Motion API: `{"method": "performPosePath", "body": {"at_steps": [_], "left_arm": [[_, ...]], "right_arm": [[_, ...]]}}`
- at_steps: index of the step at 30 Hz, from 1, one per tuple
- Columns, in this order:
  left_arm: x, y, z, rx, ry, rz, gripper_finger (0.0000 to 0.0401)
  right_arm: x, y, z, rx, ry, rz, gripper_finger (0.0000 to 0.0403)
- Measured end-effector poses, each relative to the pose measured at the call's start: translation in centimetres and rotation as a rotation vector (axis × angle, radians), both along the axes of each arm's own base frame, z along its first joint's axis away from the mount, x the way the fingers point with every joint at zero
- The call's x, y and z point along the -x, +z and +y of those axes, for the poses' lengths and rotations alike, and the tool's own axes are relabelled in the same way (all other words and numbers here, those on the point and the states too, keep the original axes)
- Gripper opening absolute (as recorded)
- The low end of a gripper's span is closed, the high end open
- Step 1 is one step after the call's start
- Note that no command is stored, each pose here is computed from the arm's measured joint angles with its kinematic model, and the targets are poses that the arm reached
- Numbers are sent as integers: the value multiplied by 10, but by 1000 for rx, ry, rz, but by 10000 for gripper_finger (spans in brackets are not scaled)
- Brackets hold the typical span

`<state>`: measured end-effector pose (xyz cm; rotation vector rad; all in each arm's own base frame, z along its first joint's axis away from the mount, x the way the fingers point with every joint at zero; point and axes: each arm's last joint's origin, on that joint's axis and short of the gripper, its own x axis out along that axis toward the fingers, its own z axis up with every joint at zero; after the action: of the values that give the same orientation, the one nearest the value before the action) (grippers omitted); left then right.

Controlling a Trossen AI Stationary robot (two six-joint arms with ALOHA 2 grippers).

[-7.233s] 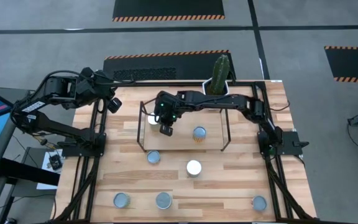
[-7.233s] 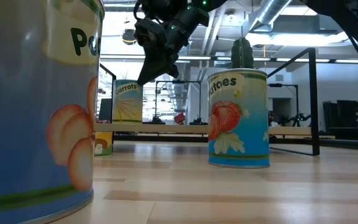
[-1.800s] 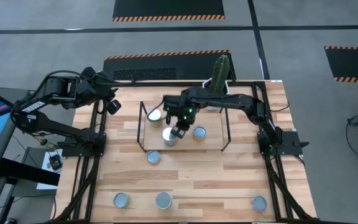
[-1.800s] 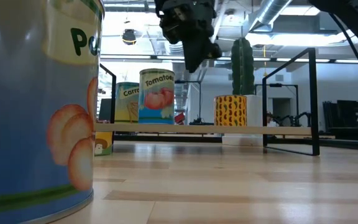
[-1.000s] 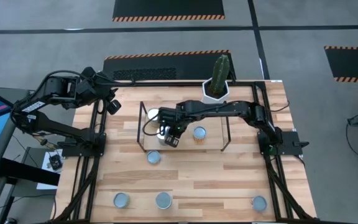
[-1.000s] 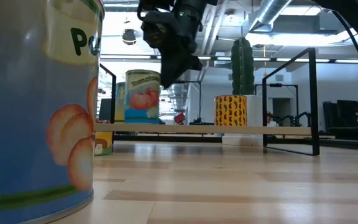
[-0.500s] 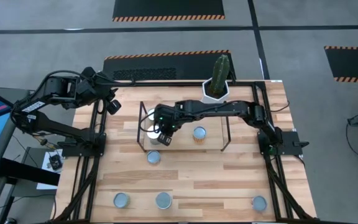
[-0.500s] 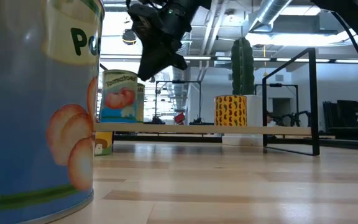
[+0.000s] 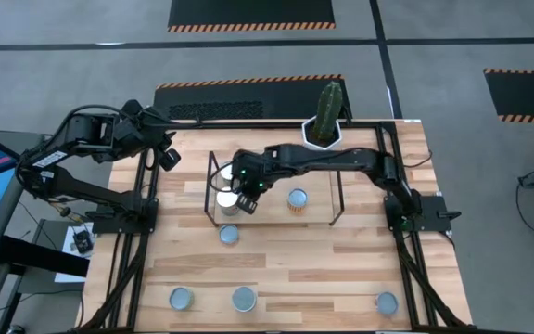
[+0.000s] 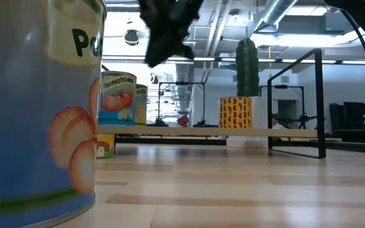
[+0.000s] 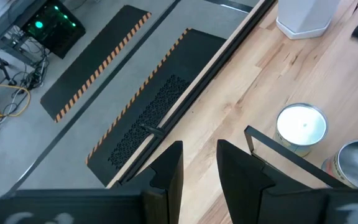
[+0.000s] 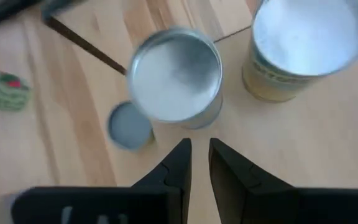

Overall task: Pick and place cans onto a shelf
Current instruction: Put the small canned peas on the shelf aligned with the other small canned black beans

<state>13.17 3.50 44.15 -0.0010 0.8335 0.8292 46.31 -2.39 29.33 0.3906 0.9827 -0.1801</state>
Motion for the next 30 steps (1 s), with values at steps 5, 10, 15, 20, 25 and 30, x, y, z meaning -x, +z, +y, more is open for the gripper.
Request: {"method": "performPosePath", "body": {"at_steps": [5, 10, 15, 20, 25, 30], "left_arm": [[0, 0, 0, 1, -1, 0, 87], [0, 0, -1, 23, -17, -3, 87], [-2, -2, -2, 80, -53, -7, 87], [-8, -7, -4, 173, -108, 7, 87], [-20, -35, -7, 284, -137, 94, 87], [-23, -68, -11, 379, -91, 205, 87]], "right_arm": [[29, 33, 5, -18, -13, 140, 81], [66, 45, 23, -31, -4, 398, 81], [75, 43, 47, -20, 34, 432, 81], [83, 36, 71, 5, 82, 473, 81], [89, 24, 80, 41, 42, 532, 81], [93, 14, 90, 40, 13, 578, 81]]}}
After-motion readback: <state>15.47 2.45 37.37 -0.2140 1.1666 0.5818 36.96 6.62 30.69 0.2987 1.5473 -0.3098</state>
